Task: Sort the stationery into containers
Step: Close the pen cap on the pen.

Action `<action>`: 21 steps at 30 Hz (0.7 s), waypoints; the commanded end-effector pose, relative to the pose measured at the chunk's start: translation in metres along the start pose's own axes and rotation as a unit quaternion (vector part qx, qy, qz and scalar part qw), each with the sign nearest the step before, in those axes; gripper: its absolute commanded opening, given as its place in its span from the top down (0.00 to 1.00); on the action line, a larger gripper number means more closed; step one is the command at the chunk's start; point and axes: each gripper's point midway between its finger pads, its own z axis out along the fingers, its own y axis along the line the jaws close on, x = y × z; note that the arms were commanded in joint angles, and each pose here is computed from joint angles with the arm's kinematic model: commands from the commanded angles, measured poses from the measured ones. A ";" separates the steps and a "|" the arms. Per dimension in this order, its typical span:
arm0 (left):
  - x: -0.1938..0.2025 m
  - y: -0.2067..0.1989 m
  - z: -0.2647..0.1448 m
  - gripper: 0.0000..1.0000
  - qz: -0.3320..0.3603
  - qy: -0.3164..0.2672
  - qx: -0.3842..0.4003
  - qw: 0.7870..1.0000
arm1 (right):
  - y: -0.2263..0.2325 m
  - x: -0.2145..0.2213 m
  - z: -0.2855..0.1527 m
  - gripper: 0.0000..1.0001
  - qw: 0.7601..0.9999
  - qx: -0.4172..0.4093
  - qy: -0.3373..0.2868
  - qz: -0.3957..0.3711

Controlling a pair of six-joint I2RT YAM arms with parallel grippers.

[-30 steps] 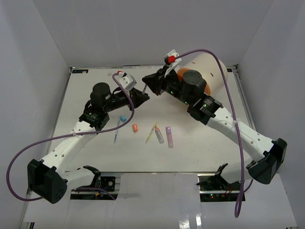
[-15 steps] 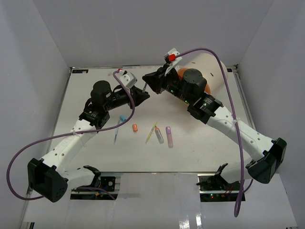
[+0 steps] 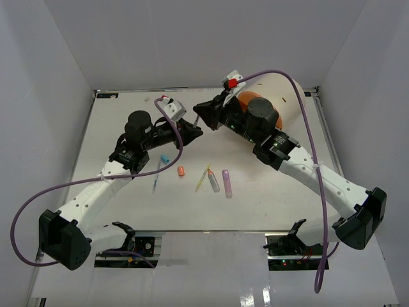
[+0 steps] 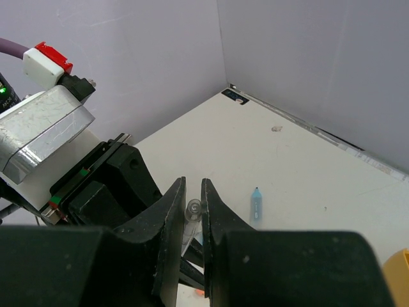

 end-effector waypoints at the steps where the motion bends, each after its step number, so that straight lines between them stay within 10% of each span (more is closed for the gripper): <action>1: -0.109 -0.012 -0.027 0.93 0.090 -0.176 -0.015 0.980 | 0.018 0.144 -0.033 0.92 0.972 -0.037 0.232 0.023; 21: 0.009 -0.033 -0.015 0.75 -0.075 -0.064 0.056 0.994 | 0.010 0.090 -0.021 0.92 0.995 -0.012 0.099 0.003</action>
